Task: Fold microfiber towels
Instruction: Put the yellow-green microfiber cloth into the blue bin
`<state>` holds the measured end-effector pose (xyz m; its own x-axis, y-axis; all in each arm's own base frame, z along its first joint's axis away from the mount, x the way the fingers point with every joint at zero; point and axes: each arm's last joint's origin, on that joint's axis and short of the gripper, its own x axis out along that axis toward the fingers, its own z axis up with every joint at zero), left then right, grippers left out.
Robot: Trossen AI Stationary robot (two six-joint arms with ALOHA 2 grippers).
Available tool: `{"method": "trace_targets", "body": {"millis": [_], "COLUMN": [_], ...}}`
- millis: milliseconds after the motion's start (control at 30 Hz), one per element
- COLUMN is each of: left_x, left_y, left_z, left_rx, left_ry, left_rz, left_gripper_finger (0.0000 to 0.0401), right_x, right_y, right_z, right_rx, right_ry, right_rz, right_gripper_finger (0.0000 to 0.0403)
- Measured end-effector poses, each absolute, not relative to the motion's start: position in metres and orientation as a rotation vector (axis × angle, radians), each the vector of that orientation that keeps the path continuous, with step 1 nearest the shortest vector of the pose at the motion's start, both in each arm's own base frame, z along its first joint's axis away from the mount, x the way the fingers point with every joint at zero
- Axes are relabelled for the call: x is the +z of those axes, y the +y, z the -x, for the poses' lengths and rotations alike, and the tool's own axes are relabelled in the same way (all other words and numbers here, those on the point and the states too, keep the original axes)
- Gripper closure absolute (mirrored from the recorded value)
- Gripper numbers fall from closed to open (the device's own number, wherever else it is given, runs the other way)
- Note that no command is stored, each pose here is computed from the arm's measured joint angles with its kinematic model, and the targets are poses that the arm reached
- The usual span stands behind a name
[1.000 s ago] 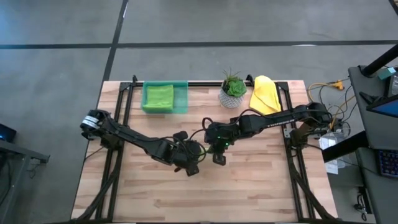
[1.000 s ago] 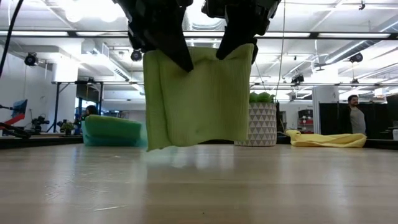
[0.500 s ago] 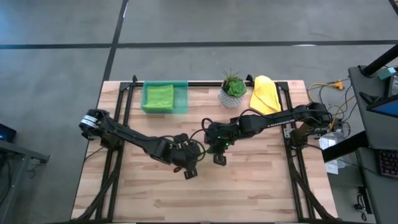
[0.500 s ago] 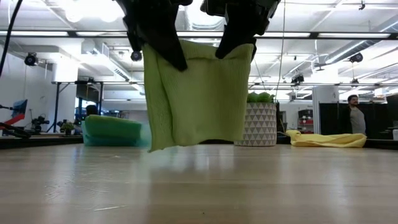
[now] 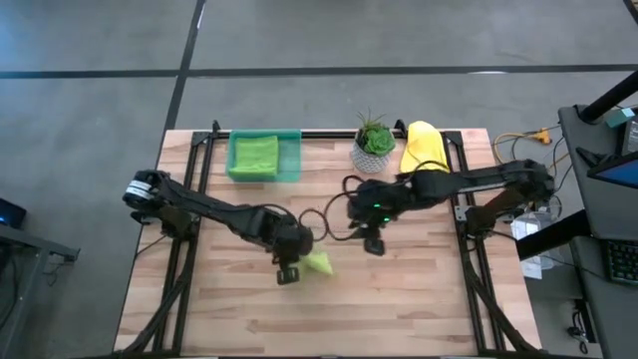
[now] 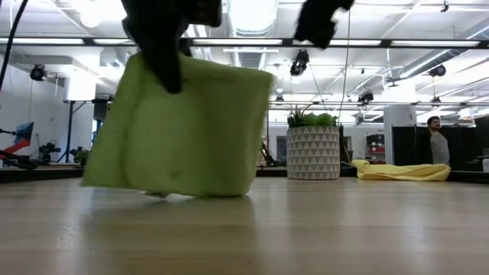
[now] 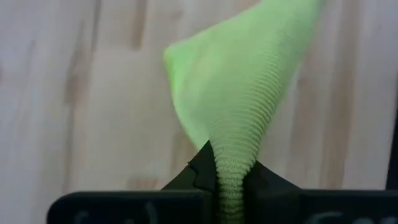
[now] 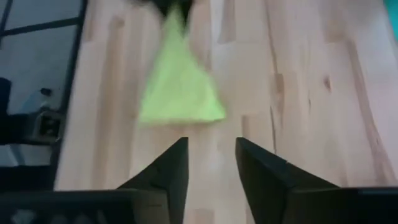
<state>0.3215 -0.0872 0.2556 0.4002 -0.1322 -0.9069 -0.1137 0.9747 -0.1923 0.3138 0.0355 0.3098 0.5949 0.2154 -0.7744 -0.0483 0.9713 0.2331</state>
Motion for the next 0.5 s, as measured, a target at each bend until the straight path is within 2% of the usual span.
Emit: {"method": "trace_targets", "body": {"millis": [133, 333, 500], "left_x": [0.273, 0.320, 0.353], "left_y": [-0.071, -0.041, -0.011], "left_z": [-0.305, -0.277, -0.249], "left_rx": [0.018, 0.060, 0.193], "left_ry": [1.206, 1.045, 0.872], "left_rz": [0.261, 0.378, 0.396], "left_gripper_finger": [0.0401, 0.0401, 0.0401], "right_x": [0.327, 0.333, 0.314], "right_y": [0.044, 0.067, 0.083], "right_z": [-0.282, -0.236, -0.212], "right_rx": [0.166, 0.111, 0.070], "right_ry": [0.883, 0.768, 0.633], "right_rz": [-0.246, -0.235, -0.222], "right_gripper_finger": [0.0259, 0.0264, 0.0275]}}
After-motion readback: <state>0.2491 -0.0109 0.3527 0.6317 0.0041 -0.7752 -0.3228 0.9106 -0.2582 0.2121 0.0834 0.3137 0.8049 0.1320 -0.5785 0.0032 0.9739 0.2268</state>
